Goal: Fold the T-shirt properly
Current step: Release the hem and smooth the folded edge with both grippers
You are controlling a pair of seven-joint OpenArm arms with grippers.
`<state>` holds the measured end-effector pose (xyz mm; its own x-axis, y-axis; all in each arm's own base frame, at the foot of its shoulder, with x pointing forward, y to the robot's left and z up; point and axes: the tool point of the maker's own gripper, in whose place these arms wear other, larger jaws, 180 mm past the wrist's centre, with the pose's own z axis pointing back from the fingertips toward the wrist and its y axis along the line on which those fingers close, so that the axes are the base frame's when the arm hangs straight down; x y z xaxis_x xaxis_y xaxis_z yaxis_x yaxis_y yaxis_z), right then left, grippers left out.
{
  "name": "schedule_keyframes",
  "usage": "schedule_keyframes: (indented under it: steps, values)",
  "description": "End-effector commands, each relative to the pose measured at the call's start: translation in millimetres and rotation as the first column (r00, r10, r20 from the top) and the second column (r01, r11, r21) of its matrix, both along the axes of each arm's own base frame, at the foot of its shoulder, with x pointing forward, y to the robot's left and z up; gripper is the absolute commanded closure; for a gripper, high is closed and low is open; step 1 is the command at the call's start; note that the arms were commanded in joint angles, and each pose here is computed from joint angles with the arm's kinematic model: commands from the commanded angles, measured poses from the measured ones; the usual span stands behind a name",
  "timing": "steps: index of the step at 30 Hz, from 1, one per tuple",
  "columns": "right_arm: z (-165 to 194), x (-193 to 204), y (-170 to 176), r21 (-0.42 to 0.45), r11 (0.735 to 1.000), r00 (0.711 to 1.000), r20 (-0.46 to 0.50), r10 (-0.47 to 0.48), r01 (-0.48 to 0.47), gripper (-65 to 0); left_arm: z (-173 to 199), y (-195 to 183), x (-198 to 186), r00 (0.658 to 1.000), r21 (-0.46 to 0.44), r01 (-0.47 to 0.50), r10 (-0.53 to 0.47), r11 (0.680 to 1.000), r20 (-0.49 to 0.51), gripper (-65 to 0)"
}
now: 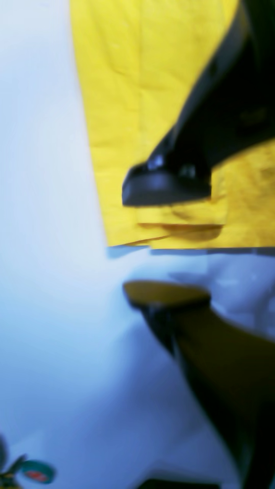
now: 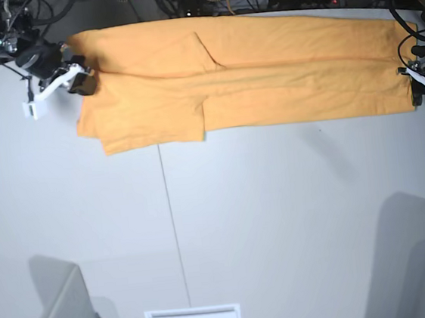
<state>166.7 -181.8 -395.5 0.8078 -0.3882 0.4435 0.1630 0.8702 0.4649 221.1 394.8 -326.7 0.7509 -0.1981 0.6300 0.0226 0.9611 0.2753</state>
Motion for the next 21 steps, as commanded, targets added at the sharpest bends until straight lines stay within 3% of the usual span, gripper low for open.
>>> schedule_keyframes:
  steps: [1, 4, 7, 9, 10, 11, 13, 17, 21]
  values:
    - [9.9, 6.0, -6.3, -0.013, 1.0, 0.999, 0.041, -0.006, 0.007, -22.2, 16.6, 4.0, 6.9, 0.999, 0.035, 0.012, -0.014, 0.999, 0.037, -40.0]
    - [24.9, 13.0, -9.9, -0.032, 0.999, 0.996, 0.086, -0.006, 0.009, -22.1, 30.8, -5.3, 14.0, 0.996, 0.056, 0.043, -0.047, 0.998, 0.073, -46.7]
    - [38.3, 18.3, 0.9, -0.03, 0.999, 0.991, 0.128, 0.028, -0.025, -22.1, 41.3, -26.2, 17.1, 0.99, 0.064, 0.087, -0.094, 0.994, 0.107, -45.6]
    - [37.6, 20.2, 14.2, -0.013, 0.998, 0.99, 0.132, 0.059, -0.057, -21.9, 35.4, -36.1, 11.0, 0.99, 0.038, 0.078, -0.082, 0.996, 0.112, -39.2]
    - [37.7, 22.9, 23.3, 0.001, 0.997, 0.987, 0.137, 0.078, -0.078, -20.3, 30.8, -39.9, 9.0, 0.991, 0.019, 0.07, -0.071, 0.997, 0.114, -32.3]
    - [37.0, 24.1, 33.2, 0.016, 0.995, 0.985, 0.138, 0.1, -0.103, -16.1, 26.0, -40.8, 7.4, 0.992, 0.003, 0.059, -0.059, 0.998, 0.111, -22.5]
    - [31.4, 23.3, 47.9, 0.042, 0.99, 0.983, 0.125, 0.131, -0.137, -1.5, 14.5, -40.1, 2.8, 0.995, -0.022, 0.042, -0.04, 0.999, 0.09, -0.7]
    - [9.7, 26.7, 56.0, 0.076, 0.986, 0.987, 0.079, 0.14, -0.146, 0.0, -19.9, -22.7, -11.0, 0.999, -0.08, -0.03, 0.031, 0.996, 0.012, 0.0]
    - [-17.2, 32.4, 42.2, 0.08, 0.991, 0.995, 0.014, 0.103, -0.104, 0.0, -55.6, -6.6, -16.3, 0.991, -0.155, -0.126, 0.119, 0.98, -0.056, 0.0]
